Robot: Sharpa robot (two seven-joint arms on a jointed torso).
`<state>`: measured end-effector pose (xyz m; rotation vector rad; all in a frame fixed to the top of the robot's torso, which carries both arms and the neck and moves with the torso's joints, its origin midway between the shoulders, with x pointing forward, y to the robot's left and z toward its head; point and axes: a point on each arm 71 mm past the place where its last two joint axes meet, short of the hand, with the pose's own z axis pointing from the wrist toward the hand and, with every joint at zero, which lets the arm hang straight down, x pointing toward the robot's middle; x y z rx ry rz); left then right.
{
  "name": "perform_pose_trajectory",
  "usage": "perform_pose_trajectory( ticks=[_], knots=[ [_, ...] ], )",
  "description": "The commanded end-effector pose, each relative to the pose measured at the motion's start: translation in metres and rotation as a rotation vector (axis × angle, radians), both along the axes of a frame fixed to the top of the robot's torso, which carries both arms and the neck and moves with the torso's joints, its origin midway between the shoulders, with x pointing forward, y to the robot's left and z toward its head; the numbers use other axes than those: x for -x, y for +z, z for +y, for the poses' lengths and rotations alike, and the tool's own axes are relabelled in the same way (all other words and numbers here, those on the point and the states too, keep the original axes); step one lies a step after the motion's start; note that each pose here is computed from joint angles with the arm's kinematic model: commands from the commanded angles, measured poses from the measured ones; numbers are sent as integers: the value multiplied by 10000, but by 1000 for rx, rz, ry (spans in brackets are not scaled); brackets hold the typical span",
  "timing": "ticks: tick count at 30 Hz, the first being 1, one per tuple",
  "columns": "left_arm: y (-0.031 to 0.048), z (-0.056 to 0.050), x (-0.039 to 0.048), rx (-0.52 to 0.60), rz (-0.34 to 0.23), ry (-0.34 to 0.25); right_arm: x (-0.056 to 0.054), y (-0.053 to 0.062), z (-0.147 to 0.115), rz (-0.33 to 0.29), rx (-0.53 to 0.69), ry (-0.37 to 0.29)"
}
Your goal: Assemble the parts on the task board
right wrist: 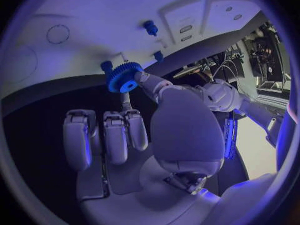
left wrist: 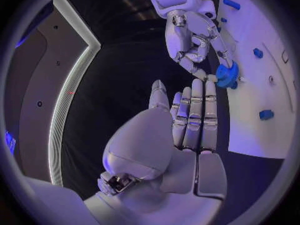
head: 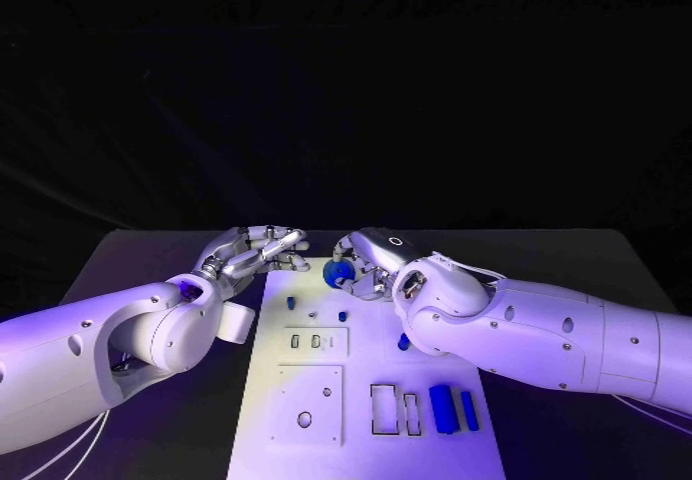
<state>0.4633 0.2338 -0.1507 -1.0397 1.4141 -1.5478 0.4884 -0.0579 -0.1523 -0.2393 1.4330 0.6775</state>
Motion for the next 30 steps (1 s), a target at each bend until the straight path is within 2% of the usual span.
perform_pose_trajectory(
  ticks=[1, 11, 30],
  knots=[
    [19, 10, -9, 7, -17, 7, 6, -30, 56, -9, 28, 22],
    [16, 32, -22, 6, -19, 12, -12, -183, 122, 19, 40, 10],
    [13, 46, -31, 4, -17, 14, -42, -233, 93, 21, 61, -6]
  ],
)
